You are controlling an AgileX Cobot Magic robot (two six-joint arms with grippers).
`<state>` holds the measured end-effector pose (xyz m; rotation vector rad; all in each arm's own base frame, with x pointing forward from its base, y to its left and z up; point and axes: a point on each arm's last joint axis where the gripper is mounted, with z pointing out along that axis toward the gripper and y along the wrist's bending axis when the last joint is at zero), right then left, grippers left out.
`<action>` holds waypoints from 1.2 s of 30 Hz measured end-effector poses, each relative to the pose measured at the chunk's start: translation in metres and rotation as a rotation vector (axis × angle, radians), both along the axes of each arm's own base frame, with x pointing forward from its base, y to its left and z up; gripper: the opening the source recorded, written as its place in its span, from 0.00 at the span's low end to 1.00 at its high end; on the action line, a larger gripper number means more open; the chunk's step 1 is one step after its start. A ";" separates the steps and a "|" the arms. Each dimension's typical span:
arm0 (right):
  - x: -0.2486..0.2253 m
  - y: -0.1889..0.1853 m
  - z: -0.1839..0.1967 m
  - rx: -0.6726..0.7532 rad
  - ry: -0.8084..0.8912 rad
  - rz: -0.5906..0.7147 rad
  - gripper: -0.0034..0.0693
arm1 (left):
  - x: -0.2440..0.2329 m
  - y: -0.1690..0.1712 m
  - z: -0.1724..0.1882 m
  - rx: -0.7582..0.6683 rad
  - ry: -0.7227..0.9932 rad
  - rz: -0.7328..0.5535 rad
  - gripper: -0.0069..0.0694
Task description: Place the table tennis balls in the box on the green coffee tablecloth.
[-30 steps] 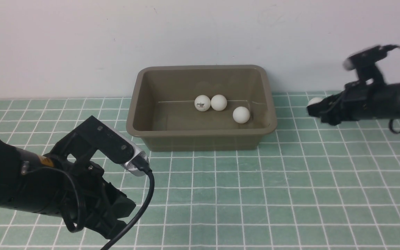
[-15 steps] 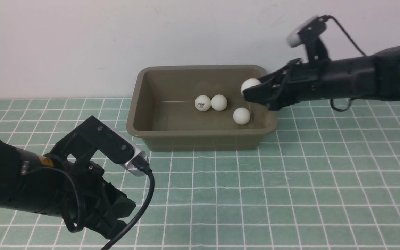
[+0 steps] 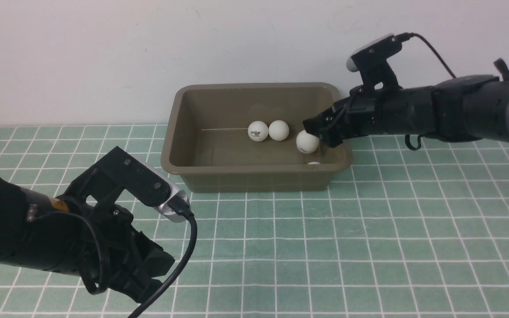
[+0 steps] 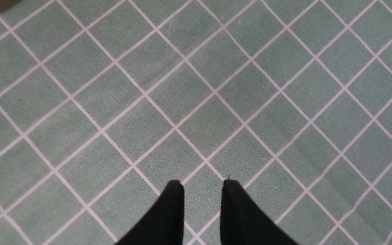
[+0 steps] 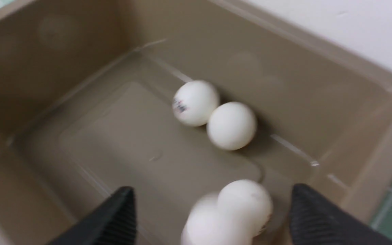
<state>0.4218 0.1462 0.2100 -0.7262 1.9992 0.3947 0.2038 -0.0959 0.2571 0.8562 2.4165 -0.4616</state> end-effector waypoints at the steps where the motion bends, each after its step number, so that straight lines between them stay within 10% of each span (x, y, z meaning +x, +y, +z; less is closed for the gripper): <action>1: 0.000 -0.001 0.001 -0.007 -0.008 -0.005 0.85 | 0.000 0.000 0.000 -0.002 0.001 0.001 0.28; 18: -0.071 -0.132 0.186 -0.076 -0.489 -0.421 0.63 | 0.003 0.000 0.001 -0.008 -0.026 0.016 0.28; 36: -0.253 -0.126 0.156 -0.060 -0.556 -0.346 0.62 | 0.004 -0.002 0.003 -0.046 -0.026 0.039 0.28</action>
